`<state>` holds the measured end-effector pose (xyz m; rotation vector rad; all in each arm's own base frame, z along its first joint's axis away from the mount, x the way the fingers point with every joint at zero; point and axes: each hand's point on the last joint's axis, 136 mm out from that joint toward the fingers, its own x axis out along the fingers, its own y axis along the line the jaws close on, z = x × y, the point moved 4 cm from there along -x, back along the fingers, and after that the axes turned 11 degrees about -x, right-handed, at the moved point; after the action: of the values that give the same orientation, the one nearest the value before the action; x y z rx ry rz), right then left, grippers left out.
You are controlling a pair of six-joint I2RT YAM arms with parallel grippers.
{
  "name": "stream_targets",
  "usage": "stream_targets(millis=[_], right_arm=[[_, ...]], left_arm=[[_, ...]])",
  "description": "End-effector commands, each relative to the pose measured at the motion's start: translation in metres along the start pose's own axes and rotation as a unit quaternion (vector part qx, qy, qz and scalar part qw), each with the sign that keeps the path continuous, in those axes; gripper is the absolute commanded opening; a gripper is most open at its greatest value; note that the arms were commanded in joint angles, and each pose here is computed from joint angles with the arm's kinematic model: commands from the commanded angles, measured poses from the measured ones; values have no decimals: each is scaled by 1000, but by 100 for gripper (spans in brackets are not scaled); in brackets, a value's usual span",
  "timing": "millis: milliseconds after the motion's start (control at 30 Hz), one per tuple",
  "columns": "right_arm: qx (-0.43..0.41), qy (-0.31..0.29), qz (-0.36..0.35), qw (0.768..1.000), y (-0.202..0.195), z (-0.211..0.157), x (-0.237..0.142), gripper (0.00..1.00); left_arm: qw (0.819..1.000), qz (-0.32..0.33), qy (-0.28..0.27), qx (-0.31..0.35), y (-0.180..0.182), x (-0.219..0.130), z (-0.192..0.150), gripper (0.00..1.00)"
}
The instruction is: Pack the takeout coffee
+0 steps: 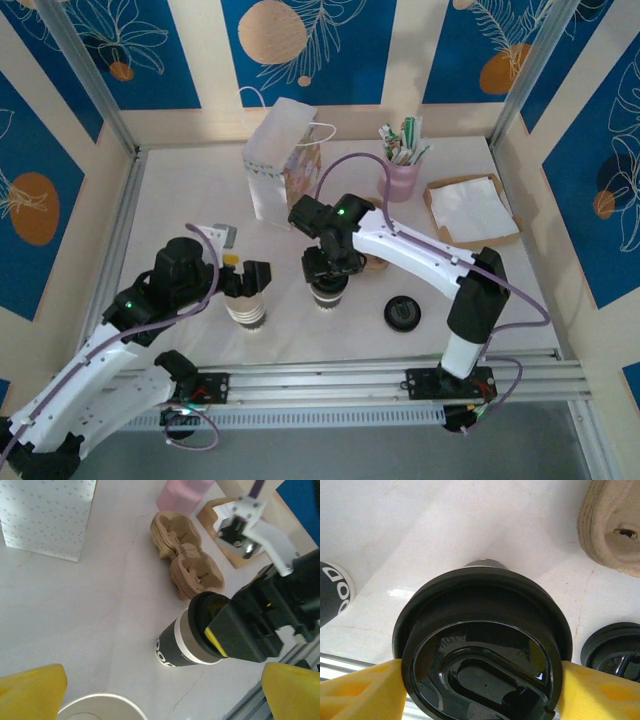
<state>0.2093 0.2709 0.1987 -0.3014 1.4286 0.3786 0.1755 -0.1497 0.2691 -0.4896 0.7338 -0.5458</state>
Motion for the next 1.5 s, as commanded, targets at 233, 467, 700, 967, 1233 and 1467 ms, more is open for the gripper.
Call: stream_targets(millis=[233, 467, 700, 967, 1233, 1467], right_arm=[[-16, 28, -6, 999, 6, -4, 7, 73], [-13, 37, -7, 999, 7, -5, 15, 73], [-13, 46, -15, 999, 6, -6, 21, 73], [-10, 48, -22, 999, 5, -8, 21, 73], [-5, 33, -30, 999, 1, -8, 12, 73], [-2, 22, -29, 999, -2, -10, 7, 73]], left_arm=[[1000, 11, 8, -2, 9, -1, -8, 100], [1000, 12, 9, 0, 10, -1, -9, 100], [1000, 12, 10, 0, 11, -2, -11, 100], [1000, 14, 10, 2, 12, -3, -12, 100], [1000, 14, 8, 2, 12, -5, -11, 100], [1000, 13, 7, 2, 11, -5, -11, 100]])
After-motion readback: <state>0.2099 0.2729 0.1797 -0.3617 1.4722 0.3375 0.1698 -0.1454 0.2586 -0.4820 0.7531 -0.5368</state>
